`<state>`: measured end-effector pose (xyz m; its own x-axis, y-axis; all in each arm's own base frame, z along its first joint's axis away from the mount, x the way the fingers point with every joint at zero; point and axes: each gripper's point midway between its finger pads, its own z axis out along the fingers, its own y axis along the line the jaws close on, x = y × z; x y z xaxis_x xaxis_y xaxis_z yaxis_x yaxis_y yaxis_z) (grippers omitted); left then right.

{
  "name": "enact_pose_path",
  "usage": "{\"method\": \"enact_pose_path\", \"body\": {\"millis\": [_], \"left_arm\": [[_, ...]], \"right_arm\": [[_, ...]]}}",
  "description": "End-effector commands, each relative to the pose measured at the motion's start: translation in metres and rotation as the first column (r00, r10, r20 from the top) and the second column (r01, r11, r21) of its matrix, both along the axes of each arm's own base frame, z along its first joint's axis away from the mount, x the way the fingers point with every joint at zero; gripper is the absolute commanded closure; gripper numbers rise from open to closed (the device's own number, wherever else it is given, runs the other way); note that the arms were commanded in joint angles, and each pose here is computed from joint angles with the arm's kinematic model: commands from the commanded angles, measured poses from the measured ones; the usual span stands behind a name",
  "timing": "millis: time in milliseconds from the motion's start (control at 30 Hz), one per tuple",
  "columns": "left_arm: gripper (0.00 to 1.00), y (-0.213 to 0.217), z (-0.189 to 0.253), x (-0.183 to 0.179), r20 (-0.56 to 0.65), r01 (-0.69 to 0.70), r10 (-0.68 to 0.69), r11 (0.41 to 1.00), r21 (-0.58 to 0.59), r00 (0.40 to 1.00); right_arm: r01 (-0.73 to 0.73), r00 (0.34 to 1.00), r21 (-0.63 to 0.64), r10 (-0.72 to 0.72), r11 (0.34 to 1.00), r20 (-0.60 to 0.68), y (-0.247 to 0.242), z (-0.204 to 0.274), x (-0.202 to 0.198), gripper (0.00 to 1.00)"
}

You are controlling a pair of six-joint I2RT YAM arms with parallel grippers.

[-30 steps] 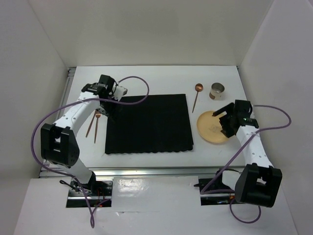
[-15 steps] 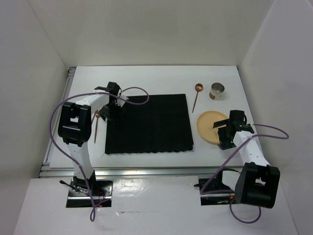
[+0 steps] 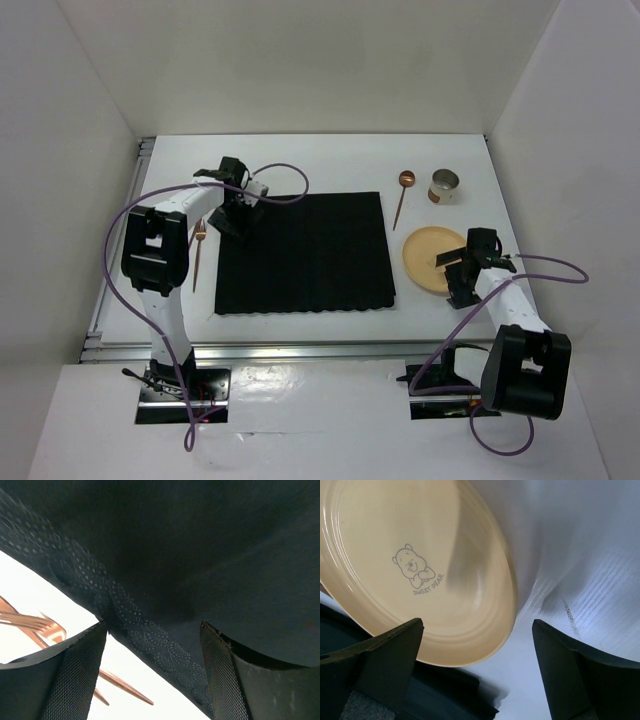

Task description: Set the dinner table for one person

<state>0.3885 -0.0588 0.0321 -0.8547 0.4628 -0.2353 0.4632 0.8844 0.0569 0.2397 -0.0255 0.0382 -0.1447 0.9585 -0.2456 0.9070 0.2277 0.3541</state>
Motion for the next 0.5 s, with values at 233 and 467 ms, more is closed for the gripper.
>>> {"method": "enact_pose_path", "body": {"millis": [233,467], "left_arm": [[0.20,-0.024,0.011,0.021,0.028,0.050,-0.047,0.993,-0.107,0.998],[0.20,-0.019,0.001,0.026,0.011,0.021,-0.020,0.997,-0.078,1.000]], "right_arm": [[-0.045,0.999,-0.085,0.046,0.995,0.011,-0.012,-0.005,0.007,0.03],[-0.054,0.999,-0.086,0.054,0.995,0.000,-0.012,-0.006,0.005,0.03]]}}
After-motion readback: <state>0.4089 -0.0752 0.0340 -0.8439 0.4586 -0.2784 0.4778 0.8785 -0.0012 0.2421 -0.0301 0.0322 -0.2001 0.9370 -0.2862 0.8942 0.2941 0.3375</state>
